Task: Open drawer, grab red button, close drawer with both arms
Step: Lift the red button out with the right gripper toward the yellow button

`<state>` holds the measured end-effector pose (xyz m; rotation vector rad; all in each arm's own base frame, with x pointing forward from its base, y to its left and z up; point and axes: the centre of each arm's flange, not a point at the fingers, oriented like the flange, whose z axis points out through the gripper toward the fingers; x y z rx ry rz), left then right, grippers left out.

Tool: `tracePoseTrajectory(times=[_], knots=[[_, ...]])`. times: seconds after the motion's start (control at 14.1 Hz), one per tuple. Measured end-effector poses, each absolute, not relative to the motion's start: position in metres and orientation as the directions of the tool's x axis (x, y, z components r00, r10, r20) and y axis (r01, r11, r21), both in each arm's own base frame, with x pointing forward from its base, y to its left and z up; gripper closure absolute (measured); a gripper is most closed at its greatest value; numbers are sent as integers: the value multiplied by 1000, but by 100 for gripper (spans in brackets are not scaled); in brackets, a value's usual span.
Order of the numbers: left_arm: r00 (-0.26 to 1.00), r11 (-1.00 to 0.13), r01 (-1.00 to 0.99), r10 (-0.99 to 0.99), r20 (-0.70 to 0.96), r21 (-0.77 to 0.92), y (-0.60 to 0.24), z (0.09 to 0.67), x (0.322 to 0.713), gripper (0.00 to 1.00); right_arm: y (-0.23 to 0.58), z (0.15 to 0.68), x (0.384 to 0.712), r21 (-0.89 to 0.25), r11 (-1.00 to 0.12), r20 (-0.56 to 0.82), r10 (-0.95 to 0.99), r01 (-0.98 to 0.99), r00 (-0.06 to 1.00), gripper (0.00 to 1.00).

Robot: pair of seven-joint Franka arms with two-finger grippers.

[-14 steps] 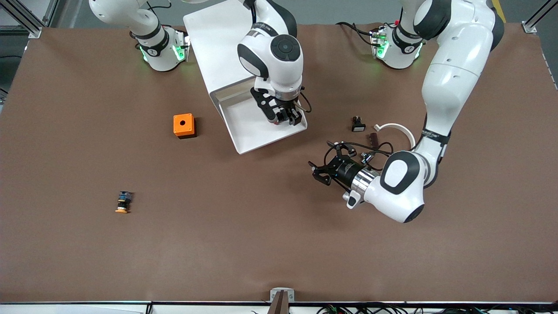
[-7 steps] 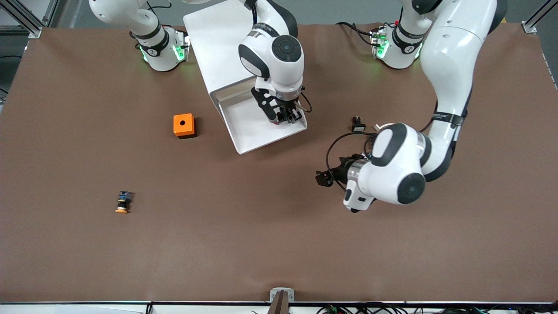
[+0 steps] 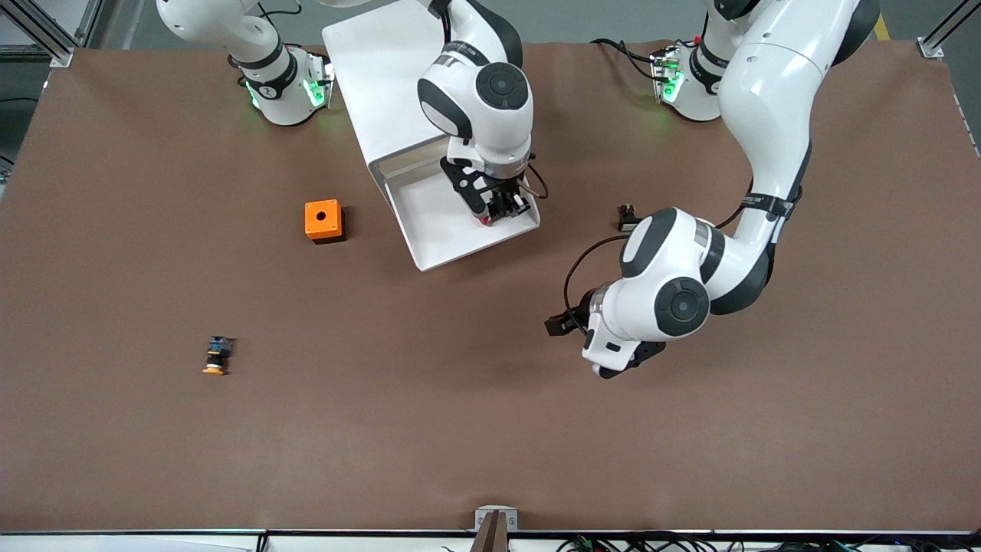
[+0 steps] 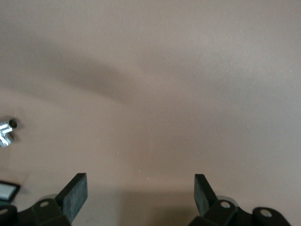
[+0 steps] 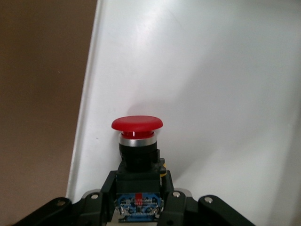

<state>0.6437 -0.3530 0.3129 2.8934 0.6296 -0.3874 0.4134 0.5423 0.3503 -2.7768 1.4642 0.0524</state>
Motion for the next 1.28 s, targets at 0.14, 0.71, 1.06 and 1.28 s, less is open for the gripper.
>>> tracePoseTrajectory(times=[0.14,0.71,1.06,1.28], knots=[[860,-880,470,439,-258,69,-357,308,641,0,530,365,433,19,-613,-29,-790,-790,612,59],[781,-798,603,594,-191,-15,-383,304,626,0,401,445,541,34,-872,-53,-490,-489,870,59],[829,-846,533,526,-192,-14,-434,305,591,0,279,403,603,39,-953,-88,-301,-299,949,59],[850,-868,497,490,-192,-14,-459,305,572,0,204,358,627,9,-978,-69,-209,-208,976,59]])
